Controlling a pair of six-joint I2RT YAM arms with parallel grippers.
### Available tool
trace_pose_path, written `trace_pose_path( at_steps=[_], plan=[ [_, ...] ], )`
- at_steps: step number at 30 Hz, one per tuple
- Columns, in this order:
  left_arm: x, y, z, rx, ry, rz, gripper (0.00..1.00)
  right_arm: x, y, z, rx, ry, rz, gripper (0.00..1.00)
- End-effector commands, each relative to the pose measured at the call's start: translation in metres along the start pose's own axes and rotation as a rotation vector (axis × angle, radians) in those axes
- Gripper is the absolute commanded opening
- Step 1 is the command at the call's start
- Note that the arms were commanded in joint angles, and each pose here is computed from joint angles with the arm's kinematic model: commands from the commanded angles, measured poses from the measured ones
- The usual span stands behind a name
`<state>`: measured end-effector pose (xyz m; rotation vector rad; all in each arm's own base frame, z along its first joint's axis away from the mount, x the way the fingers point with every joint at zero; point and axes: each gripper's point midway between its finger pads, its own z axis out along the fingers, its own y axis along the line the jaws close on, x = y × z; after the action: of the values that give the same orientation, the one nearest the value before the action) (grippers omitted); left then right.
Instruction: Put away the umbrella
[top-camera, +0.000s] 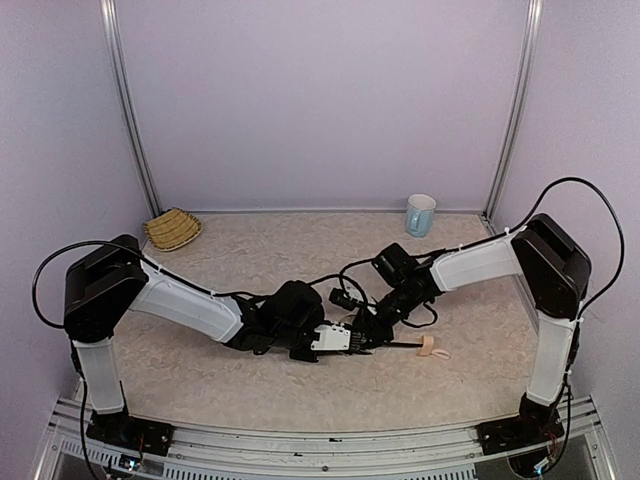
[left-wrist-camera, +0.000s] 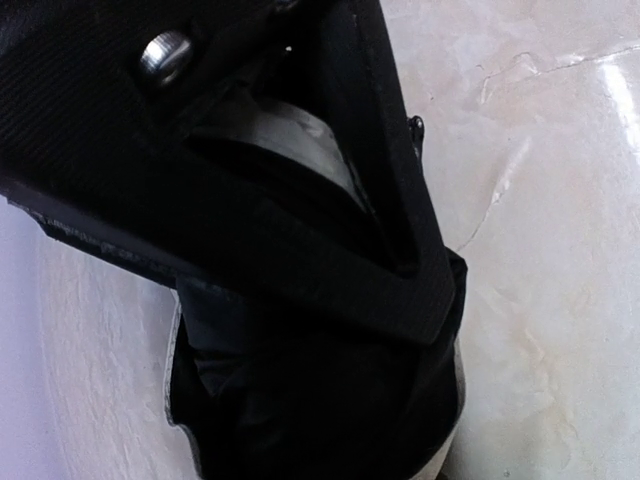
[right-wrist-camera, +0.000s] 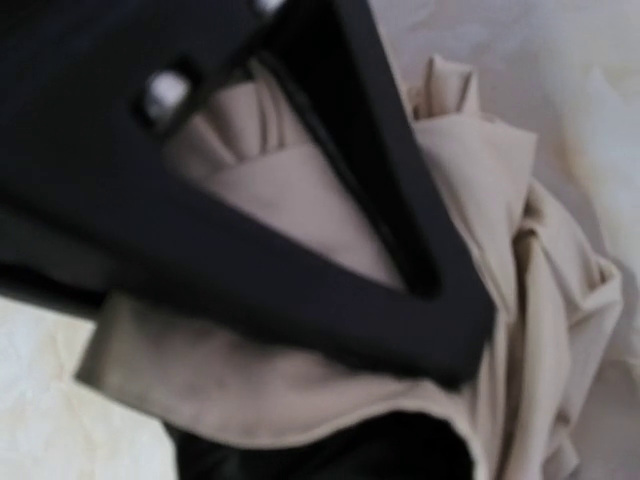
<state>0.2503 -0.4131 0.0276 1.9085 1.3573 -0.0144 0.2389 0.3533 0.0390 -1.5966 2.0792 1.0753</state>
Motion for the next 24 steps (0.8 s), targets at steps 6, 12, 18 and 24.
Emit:
trace_pose_path(
  at_steps=[6,12,18,24],
  plan=[
    [0.058,-0.068,0.005,0.263,0.206,-0.008,0.12,-0.010,0.004,-0.024,-0.023,-0.046,0.040,0.11],
    [0.055,-0.062,0.000,0.254,0.188,0.006,0.44,-0.007,0.005,-0.019,-0.066,-0.017,0.067,0.04],
    [0.060,-0.056,-0.001,0.237,0.214,0.040,0.52,-0.005,0.008,-0.019,-0.076,-0.007,0.073,0.05],
    [0.053,-0.049,-0.002,0.225,0.165,0.004,0.00,-0.008,0.004,-0.020,-0.058,-0.011,0.066,0.18]
  ],
)
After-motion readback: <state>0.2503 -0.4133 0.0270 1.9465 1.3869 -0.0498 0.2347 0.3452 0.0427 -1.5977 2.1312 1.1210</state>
